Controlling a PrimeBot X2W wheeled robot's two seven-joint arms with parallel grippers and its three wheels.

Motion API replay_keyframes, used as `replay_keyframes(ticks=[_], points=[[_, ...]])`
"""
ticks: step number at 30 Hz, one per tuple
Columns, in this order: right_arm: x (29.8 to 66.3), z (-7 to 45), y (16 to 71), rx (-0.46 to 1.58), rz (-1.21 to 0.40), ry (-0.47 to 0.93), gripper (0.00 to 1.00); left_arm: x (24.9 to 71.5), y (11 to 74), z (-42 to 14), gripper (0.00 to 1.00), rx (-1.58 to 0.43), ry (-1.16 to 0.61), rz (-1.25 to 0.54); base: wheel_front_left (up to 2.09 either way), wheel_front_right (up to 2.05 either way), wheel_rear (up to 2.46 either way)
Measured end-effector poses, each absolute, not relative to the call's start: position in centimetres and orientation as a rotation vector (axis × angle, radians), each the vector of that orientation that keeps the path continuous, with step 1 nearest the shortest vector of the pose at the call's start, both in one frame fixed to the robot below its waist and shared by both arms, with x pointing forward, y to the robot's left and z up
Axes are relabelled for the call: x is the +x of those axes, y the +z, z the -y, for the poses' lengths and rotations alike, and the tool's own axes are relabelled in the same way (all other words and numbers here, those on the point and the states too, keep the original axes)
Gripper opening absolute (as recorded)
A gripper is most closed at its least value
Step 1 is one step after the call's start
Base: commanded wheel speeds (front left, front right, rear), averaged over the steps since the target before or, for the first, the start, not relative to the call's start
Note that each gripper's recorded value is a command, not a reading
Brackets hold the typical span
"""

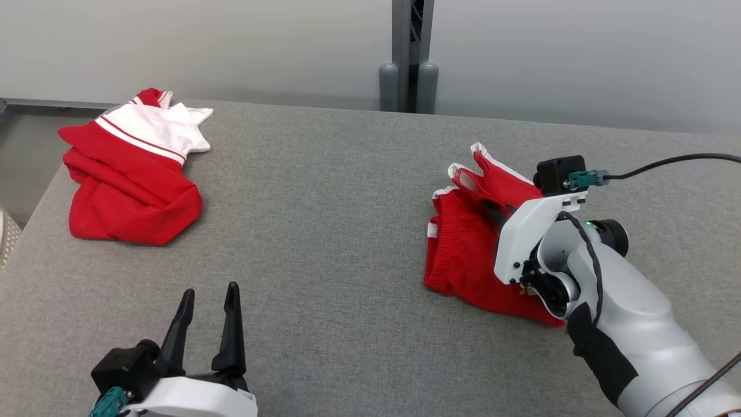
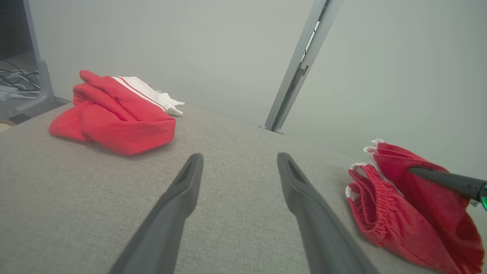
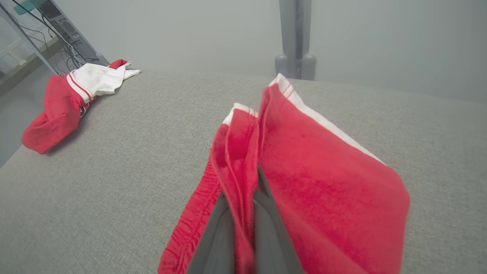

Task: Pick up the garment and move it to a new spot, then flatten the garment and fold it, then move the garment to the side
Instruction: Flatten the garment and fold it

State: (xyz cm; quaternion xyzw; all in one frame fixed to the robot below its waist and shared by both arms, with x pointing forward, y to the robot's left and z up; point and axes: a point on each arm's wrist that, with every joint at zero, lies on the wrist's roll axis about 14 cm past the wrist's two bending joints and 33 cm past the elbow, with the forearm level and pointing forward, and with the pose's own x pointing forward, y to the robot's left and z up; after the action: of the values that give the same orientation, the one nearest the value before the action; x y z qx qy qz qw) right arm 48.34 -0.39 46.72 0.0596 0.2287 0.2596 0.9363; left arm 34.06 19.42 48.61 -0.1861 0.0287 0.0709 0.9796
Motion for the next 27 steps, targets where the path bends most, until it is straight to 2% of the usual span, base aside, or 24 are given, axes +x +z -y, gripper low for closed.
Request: replay_keyframes(ticks=[11, 12, 13, 14, 15, 27], points=[[47.4, -1.2, 44.6, 0.094, -0.497, 0.577, 0.00, 34.0, 48.4, -19.9, 1.00, -0.379, 0.161, -0.059, 0.00, 0.00, 0.00], [47.3, -1.3, 44.5, 0.086, -0.499, 0.582, 0.18, 33.9, 48.3, -19.9, 1.00, -0.379, 0.162, -0.059, 0.00, 0.00, 0.00], [47.2, -1.4, 44.4, 0.083, -0.502, 0.585, 0.48, 33.9, 48.3, -19.9, 1.00, -0.379, 0.163, -0.060, 0.00, 0.00, 0.00], [47.1, -1.4, 44.4, 0.082, -0.504, 0.588, 0.93, 33.9, 48.3, -19.9, 1.00, -0.380, 0.162, -0.060, 0.00, 0.00, 0.00], [47.0, -1.5, 44.4, 0.082, -0.505, 0.592, 1.00, 33.9, 48.3, -19.9, 1.00, -0.380, 0.161, -0.060, 0.00, 0.00, 0.00], [46.8, -2.5, 47.5, 0.111, -0.373, 0.638, 1.00, 34.7, 48.6, -18.9, 1.00, -0.381, 0.121, -0.053, 0.00, 0.00, 0.00]])
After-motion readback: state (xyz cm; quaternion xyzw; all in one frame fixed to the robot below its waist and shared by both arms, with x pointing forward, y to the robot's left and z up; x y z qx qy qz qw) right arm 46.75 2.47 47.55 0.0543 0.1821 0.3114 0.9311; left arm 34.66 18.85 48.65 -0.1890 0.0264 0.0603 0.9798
